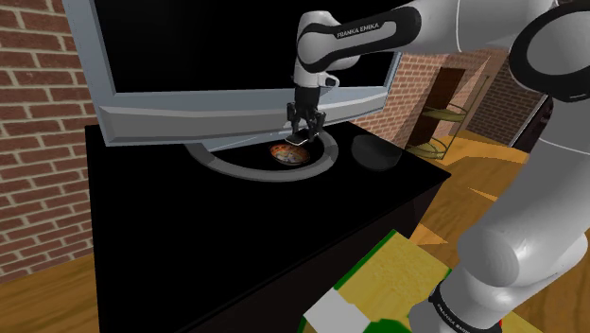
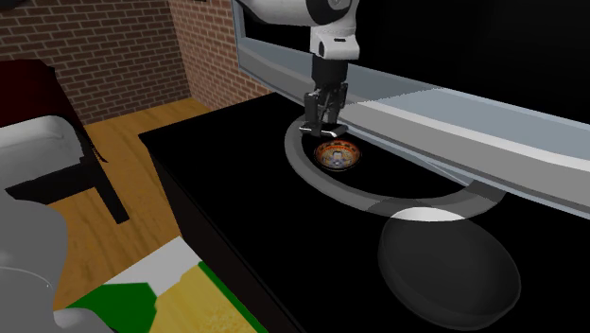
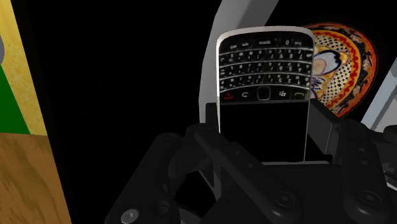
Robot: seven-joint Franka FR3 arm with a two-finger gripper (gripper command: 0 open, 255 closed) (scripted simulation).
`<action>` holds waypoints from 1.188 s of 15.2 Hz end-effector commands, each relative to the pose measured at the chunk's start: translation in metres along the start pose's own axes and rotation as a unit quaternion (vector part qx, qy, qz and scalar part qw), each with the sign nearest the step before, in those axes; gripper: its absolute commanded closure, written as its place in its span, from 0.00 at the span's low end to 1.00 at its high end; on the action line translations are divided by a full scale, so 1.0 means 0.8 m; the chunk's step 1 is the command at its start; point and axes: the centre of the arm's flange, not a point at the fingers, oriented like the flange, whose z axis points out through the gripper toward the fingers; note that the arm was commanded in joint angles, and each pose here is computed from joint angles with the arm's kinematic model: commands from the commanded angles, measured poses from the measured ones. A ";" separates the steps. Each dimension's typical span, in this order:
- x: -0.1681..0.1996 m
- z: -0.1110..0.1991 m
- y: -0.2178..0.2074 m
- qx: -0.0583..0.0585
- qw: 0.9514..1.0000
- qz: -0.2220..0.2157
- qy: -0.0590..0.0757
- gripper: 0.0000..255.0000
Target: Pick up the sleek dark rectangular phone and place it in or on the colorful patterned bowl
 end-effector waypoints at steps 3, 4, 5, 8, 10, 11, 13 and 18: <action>0.034 0.097 -0.052 0.065 0.997 0.009 -0.029 1.00; 0.034 0.097 -0.052 0.065 0.997 0.009 -0.029 1.00; 0.034 0.097 -0.052 0.065 0.997 0.009 -0.029 1.00; 0.039 0.080 -0.072 0.065 0.997 0.009 -0.030 0.00; 0.040 0.077 -0.069 0.067 0.997 0.009 -0.029 0.00; 0.059 0.098 -0.084 0.066 0.997 0.009 -0.027 0.00; 0.035 0.080 -0.050 0.065 0.997 0.009 -0.029 0.00; 0.037 0.035 -0.044 0.065 0.997 0.009 -0.029 0.00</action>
